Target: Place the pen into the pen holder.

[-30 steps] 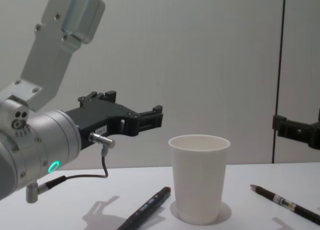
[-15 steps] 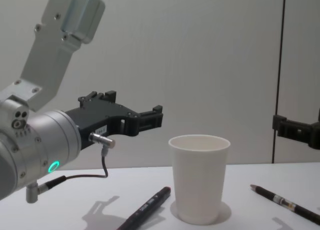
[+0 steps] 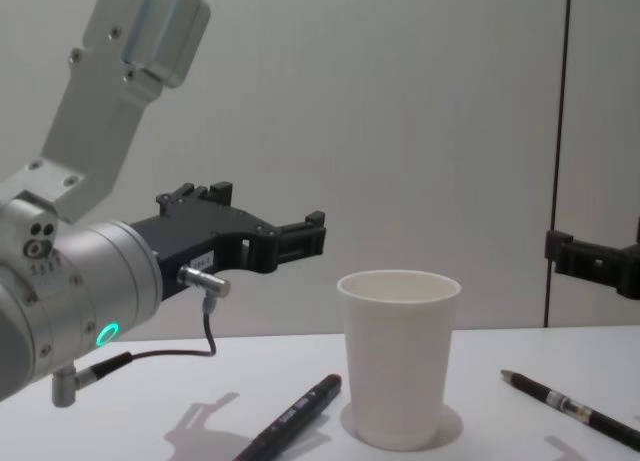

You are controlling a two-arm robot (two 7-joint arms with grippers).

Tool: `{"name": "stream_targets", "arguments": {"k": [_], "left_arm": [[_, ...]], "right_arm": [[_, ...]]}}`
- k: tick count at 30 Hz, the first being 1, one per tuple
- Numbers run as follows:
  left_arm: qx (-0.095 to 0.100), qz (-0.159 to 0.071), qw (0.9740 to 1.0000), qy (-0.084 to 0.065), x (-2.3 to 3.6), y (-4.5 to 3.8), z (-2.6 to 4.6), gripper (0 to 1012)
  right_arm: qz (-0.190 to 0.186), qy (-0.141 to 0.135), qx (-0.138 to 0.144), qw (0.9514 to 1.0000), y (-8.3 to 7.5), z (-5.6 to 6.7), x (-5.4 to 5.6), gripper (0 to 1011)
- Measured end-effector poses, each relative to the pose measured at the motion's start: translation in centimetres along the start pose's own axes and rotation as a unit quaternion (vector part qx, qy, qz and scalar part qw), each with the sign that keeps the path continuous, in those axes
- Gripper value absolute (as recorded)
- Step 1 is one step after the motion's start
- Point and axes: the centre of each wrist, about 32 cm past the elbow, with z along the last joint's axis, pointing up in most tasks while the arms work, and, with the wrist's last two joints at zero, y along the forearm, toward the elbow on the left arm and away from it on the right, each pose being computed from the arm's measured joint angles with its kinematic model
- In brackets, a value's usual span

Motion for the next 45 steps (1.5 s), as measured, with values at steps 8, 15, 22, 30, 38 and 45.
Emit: {"name": "stream_targets", "arguments": {"k": [8,15,22,30,38,45], "left_arm": [[0.0,0.0,1.0,0.0,0.0,0.0,0.0,1001],[0.0,0.0,1.0,0.0,0.0,0.0,0.0,1001],[0.0,0.0,1.0,0.0,0.0,0.0,0.0,1001],[0.0,0.0,1.0,0.0,0.0,0.0,0.0,1001],[0.0,0.0,1.0,0.0,0.0,0.0,0.0,1001],[0.0,0.0,1.0,0.0,0.0,0.0,0.0,1001]], "right_arm": [[0.0,0.0,0.0,1.0,0.0,0.0,0.0,1001],[0.0,0.0,0.0,1.0,0.0,0.0,0.0,1002],[0.0,0.0,0.0,1.0,0.0,0.0,0.0,1002],[0.0,0.0,0.0,1.0,0.0,0.0,0.0,1002],[0.002,-0.001,0.0,1.0,0.1,0.1,0.1,1002],[0.015,-0.018,-0.018,0.9996,1.2,0.9,1.2,1002]]}}
